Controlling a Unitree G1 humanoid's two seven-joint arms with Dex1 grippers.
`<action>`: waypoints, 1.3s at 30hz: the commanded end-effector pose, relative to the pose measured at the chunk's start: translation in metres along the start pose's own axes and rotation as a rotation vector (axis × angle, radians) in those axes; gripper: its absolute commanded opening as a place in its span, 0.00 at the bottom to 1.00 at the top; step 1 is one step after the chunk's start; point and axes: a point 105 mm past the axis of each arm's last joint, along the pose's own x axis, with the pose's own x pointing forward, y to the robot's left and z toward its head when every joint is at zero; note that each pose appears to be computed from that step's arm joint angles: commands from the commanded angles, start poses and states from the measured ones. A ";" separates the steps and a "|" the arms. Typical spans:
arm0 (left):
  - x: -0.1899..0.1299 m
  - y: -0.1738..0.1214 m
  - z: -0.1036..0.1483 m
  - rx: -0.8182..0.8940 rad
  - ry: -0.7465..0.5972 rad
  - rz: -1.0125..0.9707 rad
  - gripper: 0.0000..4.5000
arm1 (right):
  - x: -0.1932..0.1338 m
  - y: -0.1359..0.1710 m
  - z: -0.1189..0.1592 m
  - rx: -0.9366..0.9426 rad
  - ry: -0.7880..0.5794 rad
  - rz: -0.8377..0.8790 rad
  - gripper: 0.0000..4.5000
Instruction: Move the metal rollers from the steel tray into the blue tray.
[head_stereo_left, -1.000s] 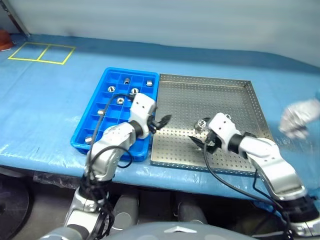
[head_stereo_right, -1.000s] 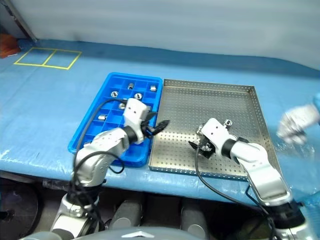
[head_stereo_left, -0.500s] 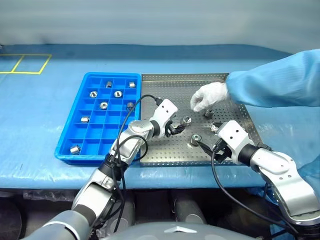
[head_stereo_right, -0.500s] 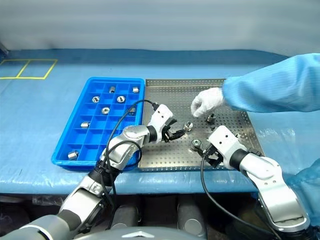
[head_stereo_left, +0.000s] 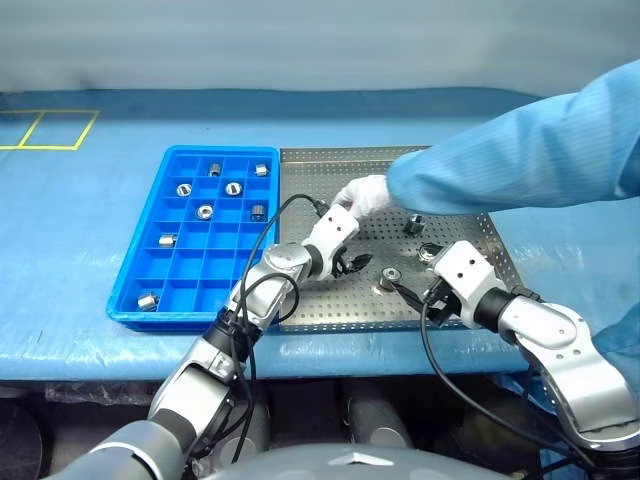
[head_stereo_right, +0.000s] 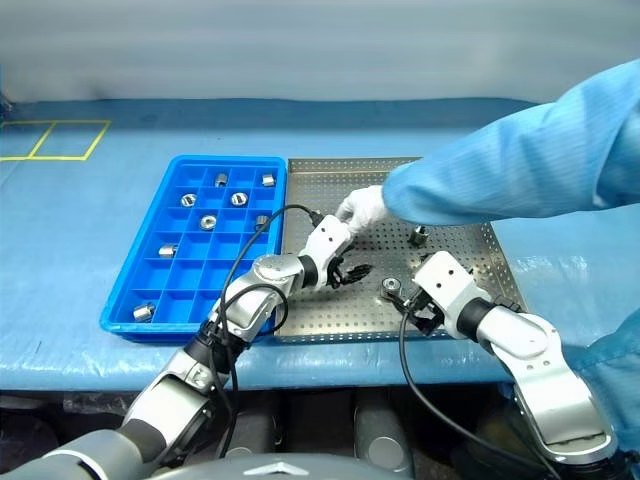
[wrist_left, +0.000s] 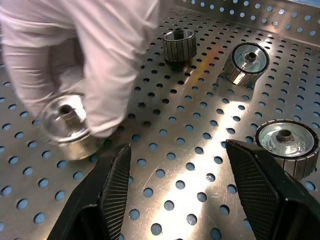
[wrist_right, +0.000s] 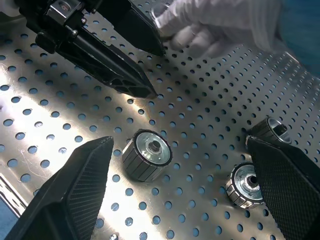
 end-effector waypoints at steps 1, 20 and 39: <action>-0.004 0.004 0.014 0.026 -0.052 0.026 0.73 | 0.000 -0.004 0.007 -0.023 -0.024 -0.016 1.00; -0.032 0.060 0.043 0.042 -0.133 0.308 0.73 | 0.006 0.000 0.008 -0.022 -0.032 -0.002 1.00; -0.025 0.051 -0.018 0.198 0.283 0.166 0.73 | 0.009 0.004 0.009 -0.023 -0.049 0.000 1.00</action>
